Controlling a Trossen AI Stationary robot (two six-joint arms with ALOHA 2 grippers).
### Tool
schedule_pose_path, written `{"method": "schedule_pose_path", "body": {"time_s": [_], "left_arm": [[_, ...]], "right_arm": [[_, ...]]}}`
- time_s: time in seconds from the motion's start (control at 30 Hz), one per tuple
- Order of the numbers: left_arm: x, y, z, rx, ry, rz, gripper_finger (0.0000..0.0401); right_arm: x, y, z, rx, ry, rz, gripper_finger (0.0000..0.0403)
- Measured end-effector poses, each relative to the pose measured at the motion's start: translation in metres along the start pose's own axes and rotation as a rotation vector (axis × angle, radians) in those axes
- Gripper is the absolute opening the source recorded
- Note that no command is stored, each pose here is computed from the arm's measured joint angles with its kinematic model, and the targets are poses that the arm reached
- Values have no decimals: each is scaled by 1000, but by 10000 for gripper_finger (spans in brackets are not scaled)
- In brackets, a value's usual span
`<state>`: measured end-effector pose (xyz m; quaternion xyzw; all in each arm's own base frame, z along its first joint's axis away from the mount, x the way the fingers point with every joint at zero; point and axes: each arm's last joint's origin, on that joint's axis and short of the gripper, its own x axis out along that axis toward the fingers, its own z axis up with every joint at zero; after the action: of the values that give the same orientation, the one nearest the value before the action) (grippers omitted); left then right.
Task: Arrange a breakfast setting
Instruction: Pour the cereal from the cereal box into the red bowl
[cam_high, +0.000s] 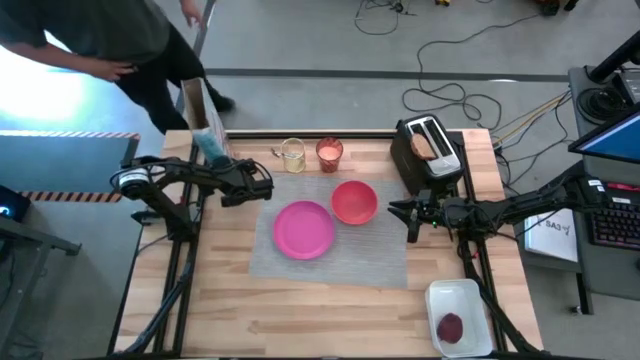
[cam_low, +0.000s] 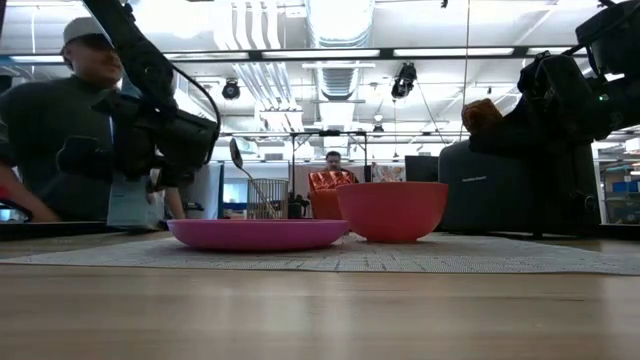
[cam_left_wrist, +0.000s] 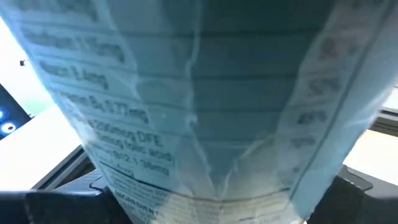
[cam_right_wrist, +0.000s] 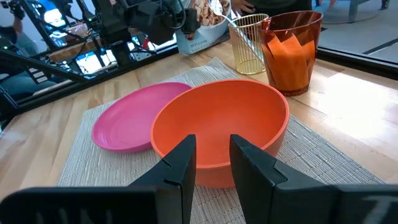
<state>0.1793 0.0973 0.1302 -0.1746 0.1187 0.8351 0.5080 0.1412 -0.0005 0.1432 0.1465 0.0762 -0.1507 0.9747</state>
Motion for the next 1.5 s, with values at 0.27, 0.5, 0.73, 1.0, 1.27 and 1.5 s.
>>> {"method": "schedule_pose_path", "body": {"time_s": [0.27, 0.5, 0.73, 1.0, 1.27, 1.5], "left_arm": [[1, 0, 0, 8, 0, 3, 249], [1, -4, 1, 25, 6, -12, 200], [-1, -4, -1, 31, 35, -13, 198], [-17, -2, -10, 41, 86, -73, 197], [-44, 6, -22, 40, 118, -168, 196], [-74, 26, -35, 5, 170, -234, 196]], "right_arm": [[0, 0, 0, 0, 0, 1, 86], [0, 0, 0, 0, 0, 0, 86], [0, 0, 0, 0, 0, 1, 86], [0, 0, 0, 0, 0, 1, 86], [0, 0, 0, 0, 0, 0, 86], [0, 0, 0, 0, 0, 1, 86]]}}
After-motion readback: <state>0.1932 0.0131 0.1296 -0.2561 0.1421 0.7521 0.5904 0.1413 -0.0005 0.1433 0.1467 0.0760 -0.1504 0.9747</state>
